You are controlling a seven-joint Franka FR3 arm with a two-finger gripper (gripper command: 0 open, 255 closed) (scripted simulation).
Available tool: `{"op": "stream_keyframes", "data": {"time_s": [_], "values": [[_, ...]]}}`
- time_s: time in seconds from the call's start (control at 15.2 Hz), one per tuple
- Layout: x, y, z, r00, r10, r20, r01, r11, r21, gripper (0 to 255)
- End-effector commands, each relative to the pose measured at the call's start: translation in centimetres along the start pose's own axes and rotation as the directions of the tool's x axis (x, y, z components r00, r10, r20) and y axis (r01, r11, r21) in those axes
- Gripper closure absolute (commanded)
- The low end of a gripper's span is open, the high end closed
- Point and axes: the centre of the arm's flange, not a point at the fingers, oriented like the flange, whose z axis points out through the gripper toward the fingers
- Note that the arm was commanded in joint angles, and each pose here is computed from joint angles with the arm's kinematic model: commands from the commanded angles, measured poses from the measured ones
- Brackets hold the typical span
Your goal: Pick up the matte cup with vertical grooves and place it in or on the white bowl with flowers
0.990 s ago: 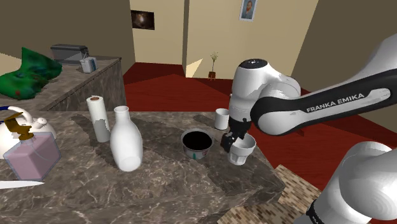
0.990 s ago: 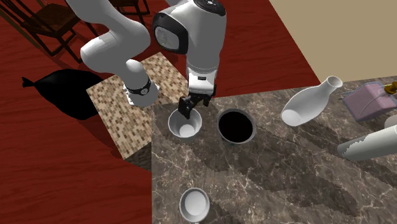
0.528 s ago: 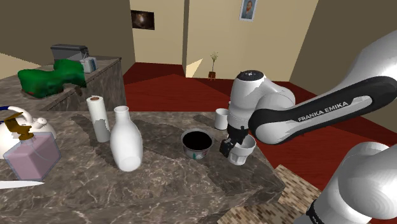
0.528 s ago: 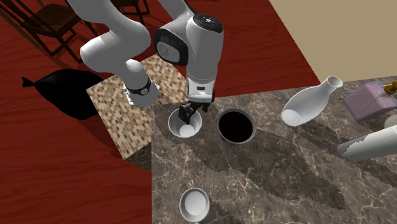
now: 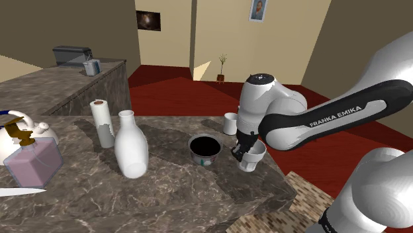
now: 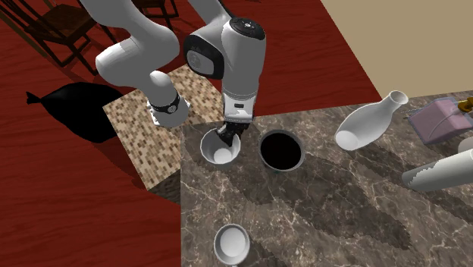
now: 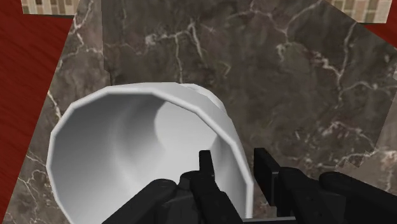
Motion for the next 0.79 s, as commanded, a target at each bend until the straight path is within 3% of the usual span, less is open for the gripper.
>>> {"op": "stream_keyframes", "data": {"time_s": [0.0, 0.46, 0.73], "values": [[0.0, 0.0, 0.0, 1.000, 0.000, 0.000, 0.000, 1.000, 0.000, 255], [0.0, 0.0, 0.0, 1.000, 0.000, 0.000, 0.000, 1.000, 0.000, 255], [0.2, 0.5, -2.0, 1.000, 0.000, 0.000, 0.000, 1.000, 0.000, 255]]}}
